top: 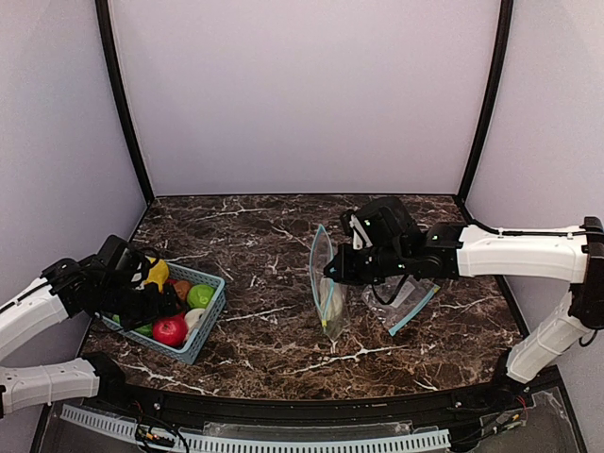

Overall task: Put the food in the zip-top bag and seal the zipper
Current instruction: Pick up the fake fruit from the bin.

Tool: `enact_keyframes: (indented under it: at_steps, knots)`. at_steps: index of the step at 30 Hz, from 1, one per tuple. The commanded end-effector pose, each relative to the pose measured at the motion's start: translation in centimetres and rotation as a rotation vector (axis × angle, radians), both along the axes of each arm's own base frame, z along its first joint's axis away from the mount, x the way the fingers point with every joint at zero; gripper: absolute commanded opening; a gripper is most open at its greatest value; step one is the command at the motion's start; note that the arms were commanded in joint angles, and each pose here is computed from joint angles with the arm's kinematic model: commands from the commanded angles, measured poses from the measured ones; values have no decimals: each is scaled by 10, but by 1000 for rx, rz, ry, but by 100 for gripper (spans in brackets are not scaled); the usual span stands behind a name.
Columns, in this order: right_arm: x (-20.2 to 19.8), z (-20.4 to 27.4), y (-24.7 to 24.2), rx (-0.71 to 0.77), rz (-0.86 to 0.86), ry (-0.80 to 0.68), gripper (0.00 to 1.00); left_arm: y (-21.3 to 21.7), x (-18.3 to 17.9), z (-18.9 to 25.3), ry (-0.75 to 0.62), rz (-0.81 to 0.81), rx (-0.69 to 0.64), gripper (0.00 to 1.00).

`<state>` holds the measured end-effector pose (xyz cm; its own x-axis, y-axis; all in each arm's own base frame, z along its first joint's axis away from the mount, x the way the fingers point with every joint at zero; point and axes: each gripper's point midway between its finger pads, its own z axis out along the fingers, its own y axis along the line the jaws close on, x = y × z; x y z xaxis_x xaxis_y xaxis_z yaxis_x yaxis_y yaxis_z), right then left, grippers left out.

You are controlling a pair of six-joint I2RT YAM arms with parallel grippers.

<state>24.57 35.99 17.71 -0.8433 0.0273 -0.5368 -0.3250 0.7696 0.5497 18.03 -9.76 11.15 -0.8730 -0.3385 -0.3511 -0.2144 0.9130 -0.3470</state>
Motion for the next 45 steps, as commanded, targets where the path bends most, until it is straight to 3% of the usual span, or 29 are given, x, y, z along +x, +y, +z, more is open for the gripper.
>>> enact_keyframes:
  at_steps: [1,5,16,21,31,40,45]
  knots:
    - [3,2,3,18,3,-17,0,8,-16,-17,85,-4,38,98]
    - [4,3,1,18,-1,-19,0,12,-20,-19,99,-2,56,89]
    - [2,0,1,16,0,-15,0,11,-19,-24,113,-26,75,87]
    - [3,0,1,17,-2,-16,0,9,-19,-26,116,-30,68,80]
    - [2,1,1,20,2,-15,0,10,-18,-22,104,-33,73,75]
    - [0,8,0,30,13,-32,0,27,6,48,-98,-74,195,74]
    - [-1,8,3,35,35,-30,0,-3,24,91,-227,-196,95,66]
